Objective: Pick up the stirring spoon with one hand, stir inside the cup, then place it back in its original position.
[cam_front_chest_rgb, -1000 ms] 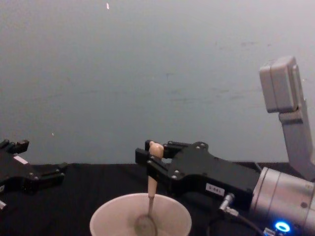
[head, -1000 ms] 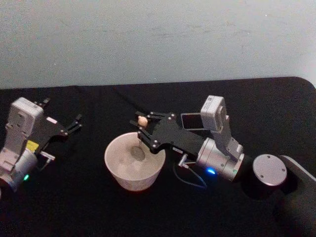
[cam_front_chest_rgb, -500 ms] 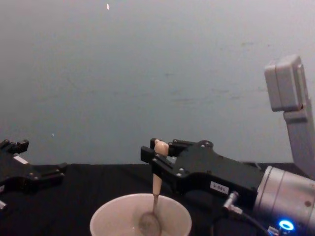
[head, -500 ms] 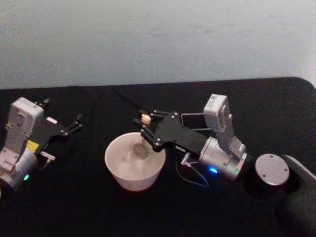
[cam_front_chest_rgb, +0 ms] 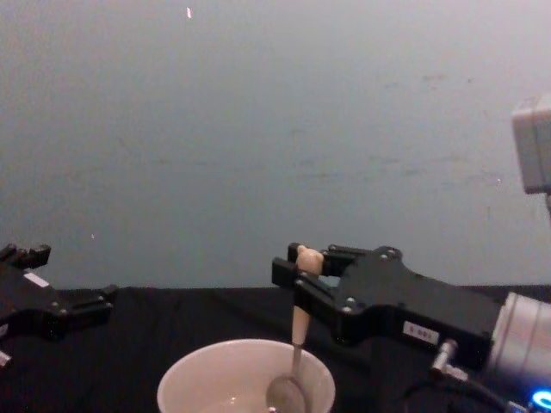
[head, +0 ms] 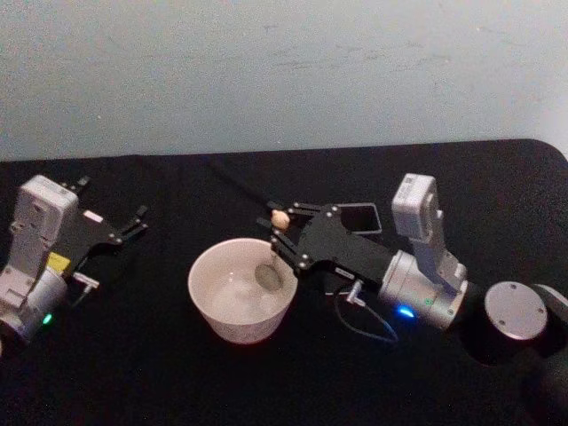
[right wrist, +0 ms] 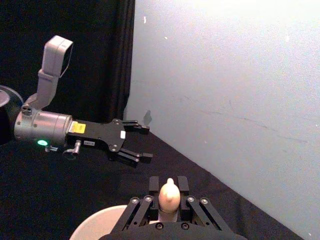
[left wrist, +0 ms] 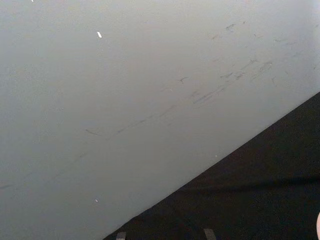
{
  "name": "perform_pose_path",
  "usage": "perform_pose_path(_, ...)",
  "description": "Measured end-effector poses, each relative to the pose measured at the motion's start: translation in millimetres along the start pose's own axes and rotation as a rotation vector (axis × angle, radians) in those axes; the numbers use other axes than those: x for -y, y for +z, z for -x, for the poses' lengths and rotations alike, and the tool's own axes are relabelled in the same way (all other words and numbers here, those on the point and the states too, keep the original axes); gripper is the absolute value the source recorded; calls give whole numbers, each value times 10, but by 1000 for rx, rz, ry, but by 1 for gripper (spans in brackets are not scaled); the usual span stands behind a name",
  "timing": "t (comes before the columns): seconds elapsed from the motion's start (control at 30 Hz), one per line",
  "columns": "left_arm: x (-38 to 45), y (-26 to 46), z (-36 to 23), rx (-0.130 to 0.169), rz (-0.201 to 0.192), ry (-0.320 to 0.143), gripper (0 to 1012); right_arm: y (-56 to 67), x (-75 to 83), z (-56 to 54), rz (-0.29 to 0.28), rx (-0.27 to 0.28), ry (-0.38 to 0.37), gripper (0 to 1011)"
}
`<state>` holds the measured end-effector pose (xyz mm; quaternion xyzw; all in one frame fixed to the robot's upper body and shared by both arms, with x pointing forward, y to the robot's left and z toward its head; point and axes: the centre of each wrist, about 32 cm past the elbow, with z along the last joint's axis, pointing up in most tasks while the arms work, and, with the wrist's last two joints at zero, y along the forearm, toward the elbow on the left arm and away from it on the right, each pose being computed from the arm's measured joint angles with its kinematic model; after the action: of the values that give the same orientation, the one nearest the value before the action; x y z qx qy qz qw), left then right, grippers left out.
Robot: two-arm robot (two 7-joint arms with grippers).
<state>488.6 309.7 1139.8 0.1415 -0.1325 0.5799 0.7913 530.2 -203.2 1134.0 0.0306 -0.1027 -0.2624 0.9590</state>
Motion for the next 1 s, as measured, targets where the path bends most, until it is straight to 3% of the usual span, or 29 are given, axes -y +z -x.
perform_pose_path(0.27, 0, 0, 0, 0, 0, 0, 1001, 46, 166, 53, 3, -18, 23, 213)
perform_pose_path(0.5, 0, 0, 0, 0, 0, 0, 1001, 65, 220, 184, 5, -39, 79, 213)
perform_pose_path(0.7, 0, 0, 0, 0, 0, 0, 1001, 56, 122, 286, -1, -54, 107, 213)
perform_pose_path(1.0, 0, 0, 0, 0, 0, 0, 1001, -9, -136, 299, -2, -34, 74, 213)
